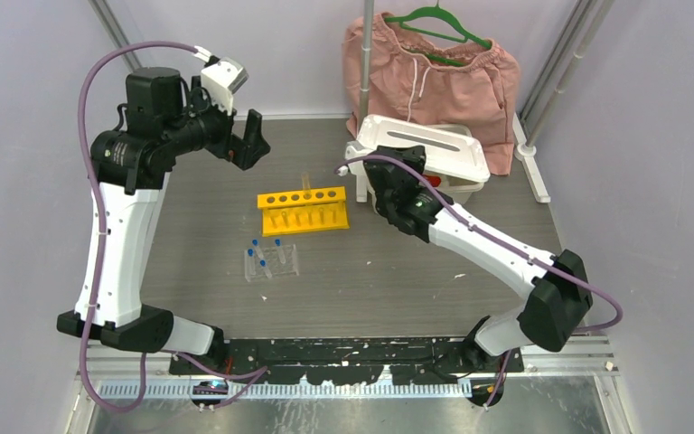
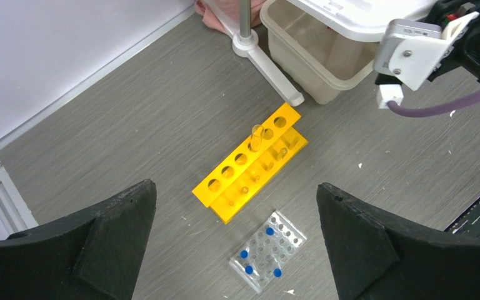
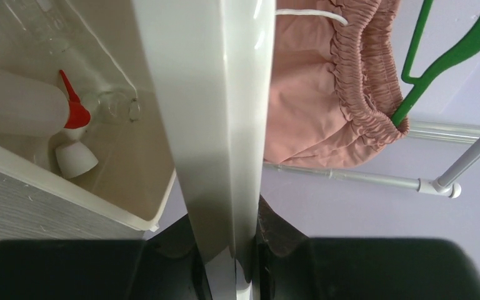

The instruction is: Organize the chemistry lab equipment

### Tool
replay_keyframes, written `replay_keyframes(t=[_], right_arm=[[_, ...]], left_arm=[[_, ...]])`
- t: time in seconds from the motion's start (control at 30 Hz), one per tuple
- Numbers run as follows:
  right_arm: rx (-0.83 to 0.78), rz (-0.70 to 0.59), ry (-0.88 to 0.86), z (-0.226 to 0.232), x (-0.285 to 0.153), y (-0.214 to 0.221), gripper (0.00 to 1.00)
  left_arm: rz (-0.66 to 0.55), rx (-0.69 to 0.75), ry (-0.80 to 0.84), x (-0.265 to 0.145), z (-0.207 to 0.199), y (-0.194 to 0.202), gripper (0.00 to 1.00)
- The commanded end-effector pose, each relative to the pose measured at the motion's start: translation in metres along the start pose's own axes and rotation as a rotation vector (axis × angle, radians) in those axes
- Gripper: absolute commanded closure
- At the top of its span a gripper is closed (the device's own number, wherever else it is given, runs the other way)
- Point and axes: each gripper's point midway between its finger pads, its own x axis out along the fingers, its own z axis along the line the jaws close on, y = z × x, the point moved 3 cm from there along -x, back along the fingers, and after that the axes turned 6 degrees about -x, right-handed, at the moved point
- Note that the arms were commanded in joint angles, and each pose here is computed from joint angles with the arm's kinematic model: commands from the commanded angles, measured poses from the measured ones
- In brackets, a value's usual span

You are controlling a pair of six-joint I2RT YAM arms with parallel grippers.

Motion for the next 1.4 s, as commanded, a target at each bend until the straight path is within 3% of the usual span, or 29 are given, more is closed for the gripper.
replay_keyframes(t=[0.0,0.53,0.73,0.97,1.27,1.37], right_arm=[[-0.018,0.046,0.076,-0.018,0.007,0.003,0.90],[-0.024,0.109,0.029,0.022,0.051,0.008,0.86],[0.004,0.125,0.009,0.032,0.058,0.001,0.78],[0.061,0.079,-0.077,0.039,0.043,-0.013,0.42],[0.072,0.017,-0.252,0.049,0.023,-0.017,0.20],[0.075,0.006,-0.298,0.052,0.019,-0.017,0.02]], left_arm=[[-0.033,0.017,-0.028,-0.012,0.000,-0.003,0.00],[-0.022,0.019,-0.047,-0.008,0.004,0.002,0.00],[-0.008,0.037,-0.055,-0.009,0.005,0.006,0.00],[-0.005,0.032,-0.048,-0.008,0.005,0.006,0.00],[0.023,0.011,-0.013,-0.004,0.000,0.011,0.00],[0.044,0.005,-0.002,-0.002,-0.001,0.015,0.00]])
